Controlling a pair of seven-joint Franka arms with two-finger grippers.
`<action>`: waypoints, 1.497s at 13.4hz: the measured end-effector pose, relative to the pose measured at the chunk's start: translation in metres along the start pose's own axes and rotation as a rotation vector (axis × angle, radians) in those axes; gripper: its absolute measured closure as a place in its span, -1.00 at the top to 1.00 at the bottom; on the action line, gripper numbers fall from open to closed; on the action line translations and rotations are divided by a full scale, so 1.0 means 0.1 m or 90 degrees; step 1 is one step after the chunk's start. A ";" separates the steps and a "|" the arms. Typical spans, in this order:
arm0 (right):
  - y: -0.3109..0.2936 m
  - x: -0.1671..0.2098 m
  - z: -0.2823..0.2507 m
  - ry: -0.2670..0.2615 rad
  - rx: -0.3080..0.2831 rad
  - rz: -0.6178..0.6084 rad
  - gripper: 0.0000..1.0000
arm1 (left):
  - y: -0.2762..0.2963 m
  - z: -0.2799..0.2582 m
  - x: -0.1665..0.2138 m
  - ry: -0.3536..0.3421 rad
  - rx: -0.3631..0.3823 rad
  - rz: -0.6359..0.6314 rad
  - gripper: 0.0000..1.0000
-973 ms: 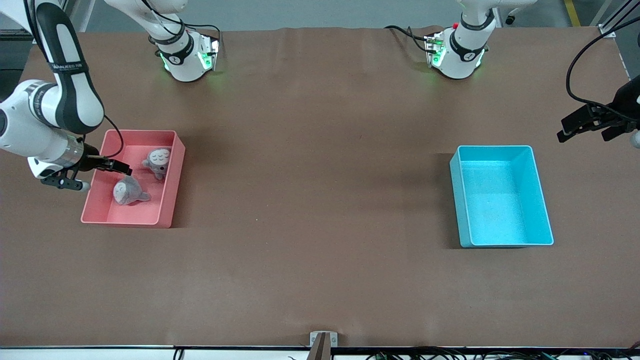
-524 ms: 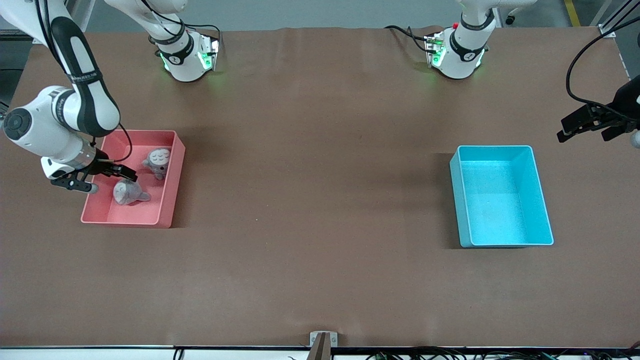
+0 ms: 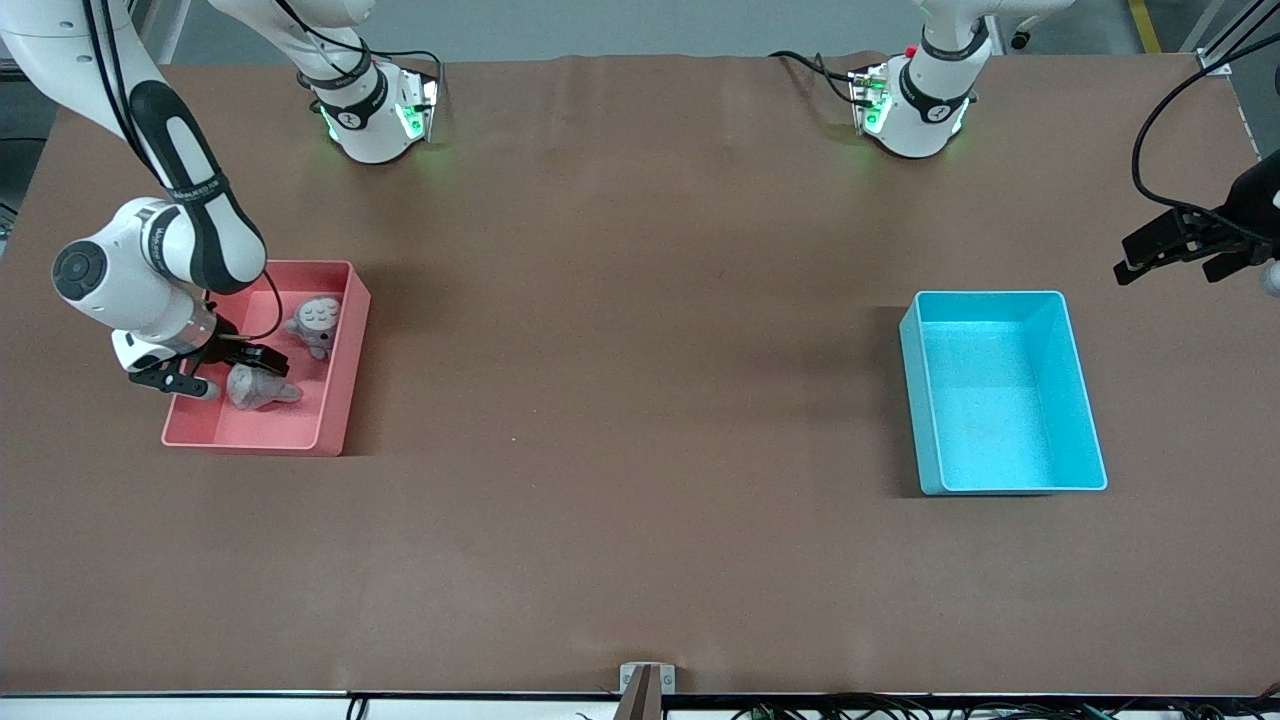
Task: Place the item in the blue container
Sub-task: 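Reach the right gripper down into the pink tray toward a grey plush, then grasp the grey plush with the right gripper and lift it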
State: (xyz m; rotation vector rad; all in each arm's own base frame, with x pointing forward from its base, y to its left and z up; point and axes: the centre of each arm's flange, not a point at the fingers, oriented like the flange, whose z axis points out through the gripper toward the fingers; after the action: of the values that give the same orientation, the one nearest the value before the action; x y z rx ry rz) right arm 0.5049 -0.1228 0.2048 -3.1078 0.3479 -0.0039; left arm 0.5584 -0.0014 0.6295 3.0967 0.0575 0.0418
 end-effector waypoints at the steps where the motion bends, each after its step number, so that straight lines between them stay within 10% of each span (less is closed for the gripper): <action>1: 0.00 0.00 0.03 -0.001 -0.001 0.000 1.00 | 0.00 0.00 0.00 0.000 0.000 0.000 1.00; 20: -0.01 -0.08 0.27 -0.030 -0.003 0.003 0.76 | 0.01 0.00 0.00 0.001 0.000 0.001 1.00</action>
State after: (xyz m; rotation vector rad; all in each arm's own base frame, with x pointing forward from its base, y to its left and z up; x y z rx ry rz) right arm 0.4971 -0.1201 0.1777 -3.1056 0.3533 0.0711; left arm 0.5584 -0.0027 0.6301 3.0967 0.0540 0.0441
